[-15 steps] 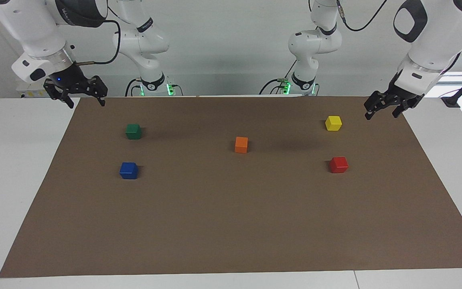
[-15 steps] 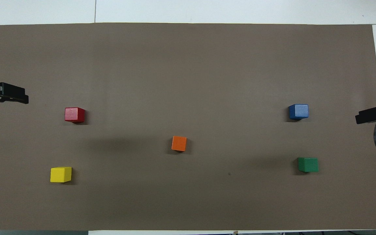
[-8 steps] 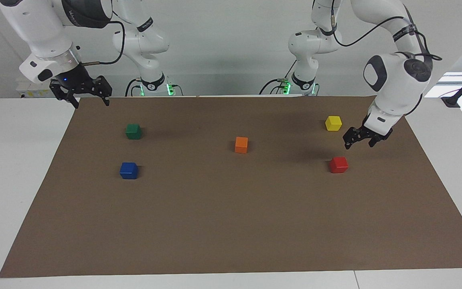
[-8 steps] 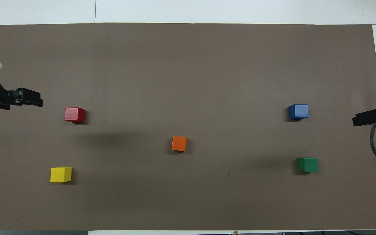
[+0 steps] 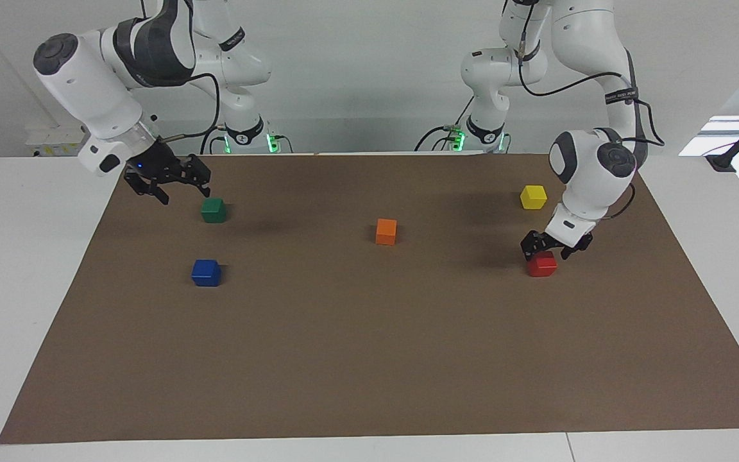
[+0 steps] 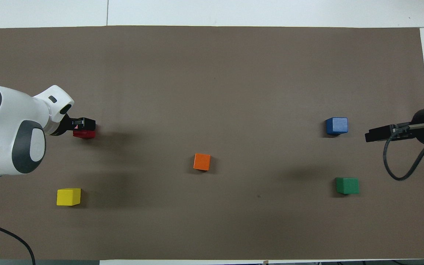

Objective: Transfer red block to right arm and stack on blue block
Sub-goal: 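Grasp the red block with the left gripper while the right gripper advances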

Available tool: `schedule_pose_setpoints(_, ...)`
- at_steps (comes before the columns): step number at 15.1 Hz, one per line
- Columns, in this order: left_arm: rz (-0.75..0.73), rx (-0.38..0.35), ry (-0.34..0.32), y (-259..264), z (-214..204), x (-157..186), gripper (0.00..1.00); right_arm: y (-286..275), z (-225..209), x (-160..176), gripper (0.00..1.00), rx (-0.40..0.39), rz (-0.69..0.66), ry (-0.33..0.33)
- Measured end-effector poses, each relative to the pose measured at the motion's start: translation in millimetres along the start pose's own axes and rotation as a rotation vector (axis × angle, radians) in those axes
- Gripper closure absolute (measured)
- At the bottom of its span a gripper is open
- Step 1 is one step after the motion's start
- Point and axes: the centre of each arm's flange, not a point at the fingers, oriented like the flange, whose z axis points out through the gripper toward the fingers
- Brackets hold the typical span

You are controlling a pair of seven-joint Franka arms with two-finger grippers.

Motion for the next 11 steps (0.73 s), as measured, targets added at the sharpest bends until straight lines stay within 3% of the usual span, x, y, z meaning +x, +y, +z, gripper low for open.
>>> schedule_pose_setpoints(7,0.014,0.013,0.004,-1.8,28.3,5.0,0.00,3.5,71.4,8.4,0.00,0.553,-0.008,0.116)
schedule_pose_setpoints(11,-0.067,0.013,0.011,-2.7,25.8,8.6,0.44,-8.7,105.2,1.0,0.00,0.837,-0.010,0.175)
